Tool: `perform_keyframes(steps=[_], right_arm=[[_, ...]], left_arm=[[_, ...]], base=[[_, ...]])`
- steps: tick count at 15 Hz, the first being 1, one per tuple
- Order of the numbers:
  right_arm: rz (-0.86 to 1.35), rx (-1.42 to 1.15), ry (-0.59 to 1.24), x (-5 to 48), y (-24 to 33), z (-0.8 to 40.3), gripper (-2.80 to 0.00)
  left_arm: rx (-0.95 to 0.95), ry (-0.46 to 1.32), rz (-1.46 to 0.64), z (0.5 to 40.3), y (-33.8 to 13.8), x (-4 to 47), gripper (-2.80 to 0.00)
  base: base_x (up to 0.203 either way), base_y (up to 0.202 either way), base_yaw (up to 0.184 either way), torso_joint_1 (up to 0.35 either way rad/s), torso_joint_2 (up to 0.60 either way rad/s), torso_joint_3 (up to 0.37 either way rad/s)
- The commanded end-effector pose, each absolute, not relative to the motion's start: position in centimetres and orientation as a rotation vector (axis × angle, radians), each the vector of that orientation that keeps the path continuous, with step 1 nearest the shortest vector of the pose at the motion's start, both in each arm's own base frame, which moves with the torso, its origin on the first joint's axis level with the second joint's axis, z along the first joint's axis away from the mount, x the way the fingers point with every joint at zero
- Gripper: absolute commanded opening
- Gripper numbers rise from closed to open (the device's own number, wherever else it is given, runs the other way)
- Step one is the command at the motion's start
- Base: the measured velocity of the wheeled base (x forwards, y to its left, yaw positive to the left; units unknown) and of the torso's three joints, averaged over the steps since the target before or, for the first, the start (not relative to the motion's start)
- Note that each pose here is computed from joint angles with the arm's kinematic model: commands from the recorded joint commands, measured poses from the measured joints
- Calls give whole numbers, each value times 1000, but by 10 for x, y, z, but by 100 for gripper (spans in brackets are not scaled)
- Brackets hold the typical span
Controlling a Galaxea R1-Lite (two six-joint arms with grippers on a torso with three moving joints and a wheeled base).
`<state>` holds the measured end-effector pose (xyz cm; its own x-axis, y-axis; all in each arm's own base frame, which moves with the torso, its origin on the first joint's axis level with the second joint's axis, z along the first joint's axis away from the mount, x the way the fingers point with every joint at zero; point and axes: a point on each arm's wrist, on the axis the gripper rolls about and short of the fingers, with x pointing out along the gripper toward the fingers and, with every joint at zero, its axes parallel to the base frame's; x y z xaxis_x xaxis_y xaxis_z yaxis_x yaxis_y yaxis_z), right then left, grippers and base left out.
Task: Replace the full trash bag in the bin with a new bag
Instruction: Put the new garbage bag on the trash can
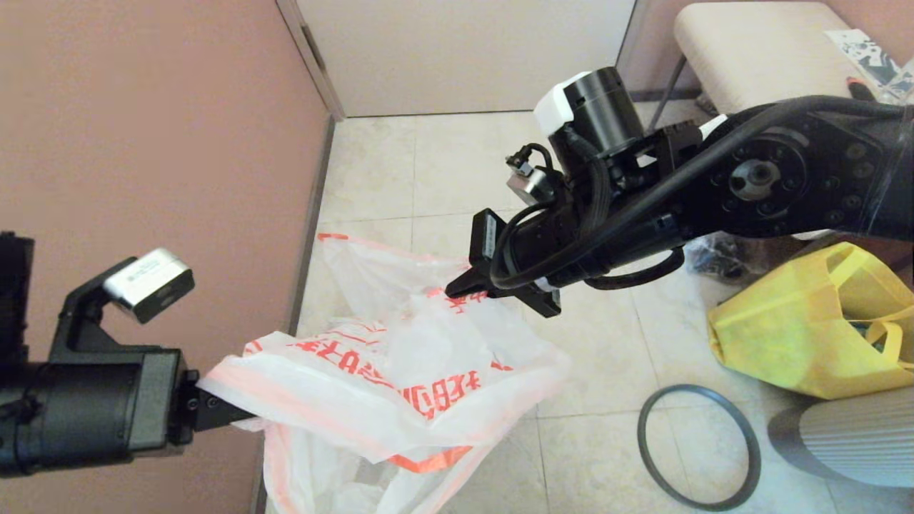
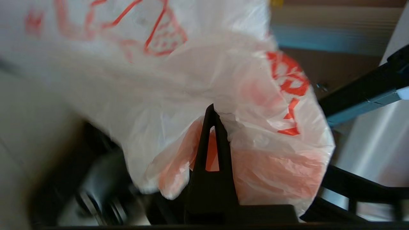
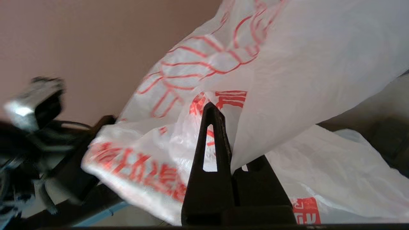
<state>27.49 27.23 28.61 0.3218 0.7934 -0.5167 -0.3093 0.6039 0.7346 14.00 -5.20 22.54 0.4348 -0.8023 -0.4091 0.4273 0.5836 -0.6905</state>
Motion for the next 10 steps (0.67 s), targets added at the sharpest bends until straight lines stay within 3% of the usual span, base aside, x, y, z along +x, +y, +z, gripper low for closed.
perform_keyframes(steps=[1, 10], right_arm=[[785, 584, 981, 264, 262, 301, -280], [705, 590, 1054, 251, 241, 309, -280]], left_arm=[[-560, 851, -812, 225, -53, 145, -280], [-621, 1014, -824, 219, -55, 152, -280]], base=[[0, 0, 0, 0, 0, 0], [0, 0, 0, 0, 0, 0]])
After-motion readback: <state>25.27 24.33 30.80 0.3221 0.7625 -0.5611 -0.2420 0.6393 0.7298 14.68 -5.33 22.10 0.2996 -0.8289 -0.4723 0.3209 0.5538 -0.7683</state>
